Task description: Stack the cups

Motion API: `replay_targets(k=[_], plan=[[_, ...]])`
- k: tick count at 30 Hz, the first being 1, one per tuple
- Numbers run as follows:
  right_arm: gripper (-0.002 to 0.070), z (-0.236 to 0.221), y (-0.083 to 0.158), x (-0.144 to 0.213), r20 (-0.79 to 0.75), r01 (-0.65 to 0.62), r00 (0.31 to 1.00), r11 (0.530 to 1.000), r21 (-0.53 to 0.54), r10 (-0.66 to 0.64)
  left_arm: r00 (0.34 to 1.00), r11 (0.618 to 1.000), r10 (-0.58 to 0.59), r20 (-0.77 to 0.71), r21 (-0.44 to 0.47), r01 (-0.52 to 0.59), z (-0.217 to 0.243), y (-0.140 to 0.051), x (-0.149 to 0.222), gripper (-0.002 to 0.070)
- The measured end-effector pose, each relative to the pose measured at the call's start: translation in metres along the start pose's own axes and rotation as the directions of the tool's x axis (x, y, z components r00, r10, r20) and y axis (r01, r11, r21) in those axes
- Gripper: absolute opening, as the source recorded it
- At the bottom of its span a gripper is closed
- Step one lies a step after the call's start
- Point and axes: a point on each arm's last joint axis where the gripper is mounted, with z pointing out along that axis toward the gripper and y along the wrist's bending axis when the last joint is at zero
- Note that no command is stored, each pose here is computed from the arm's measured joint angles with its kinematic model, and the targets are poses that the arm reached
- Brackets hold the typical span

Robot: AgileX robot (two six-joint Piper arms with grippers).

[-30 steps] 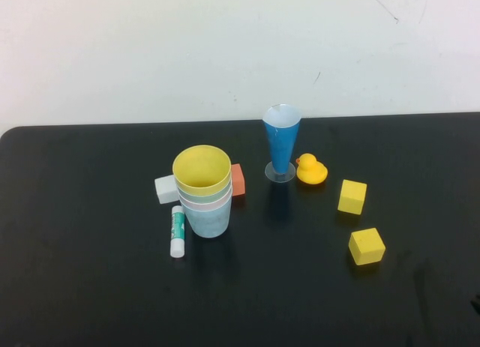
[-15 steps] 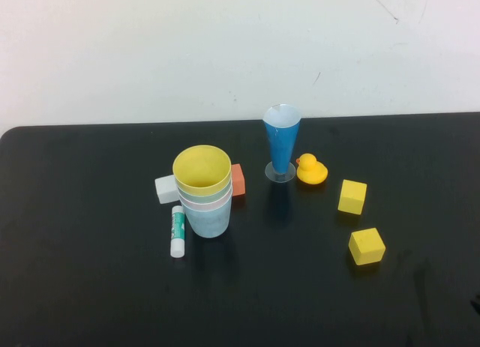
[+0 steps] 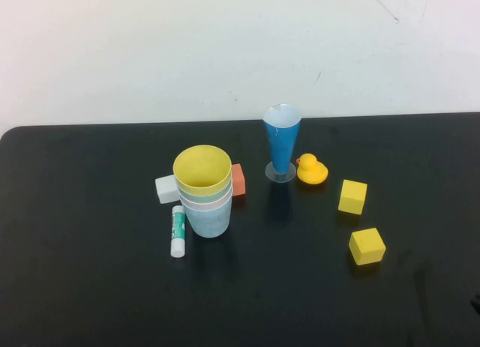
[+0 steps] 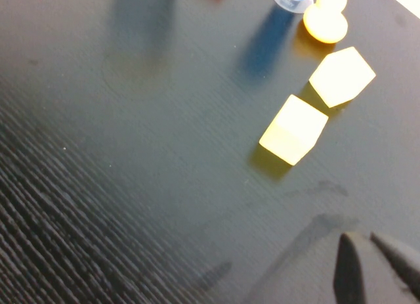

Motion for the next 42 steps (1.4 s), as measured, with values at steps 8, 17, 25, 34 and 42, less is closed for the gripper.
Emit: replay_targets(k=[8,17,25,34,42], plan=[[-0.0001,0.000,0.000,0.000,0.000,0.000,1.000,1.000,0.000,0.000,1.000,1.000,0.019,0.000,-0.007,-0.019,0.000,0.001,0.000,0.0001],[-0.0001,-0.004,-0.001,-0.001,0.018,-0.002,1.000,1.000,0.006,0.002,1.000,1.000,0.029,0.000,-0.011,-0.029,0.000,0.001,0.000,0.0001],[-0.0001,-0.039,-0.016,0.001,0.180,-0.095,0.981,0.983,0.157,0.066,1.000,1.000,0.029,0.000,-0.011,-0.029,0.000,0.001,0.000,0.0001],[-0.0001,-0.068,-0.024,0.044,0.264,-0.271,0.952,0.829,0.490,0.155,1.000,1.000,0.029,0.000,-0.011,-0.029,0.000,0.001,0.000,0.0001],[-0.0001,-0.039,-0.004,0.111,0.163,-0.327,0.943,0.731,0.598,0.289,1.000,1.000,0.029,0.000,-0.011,-0.029,0.000,0.001,0.000,0.0001]])
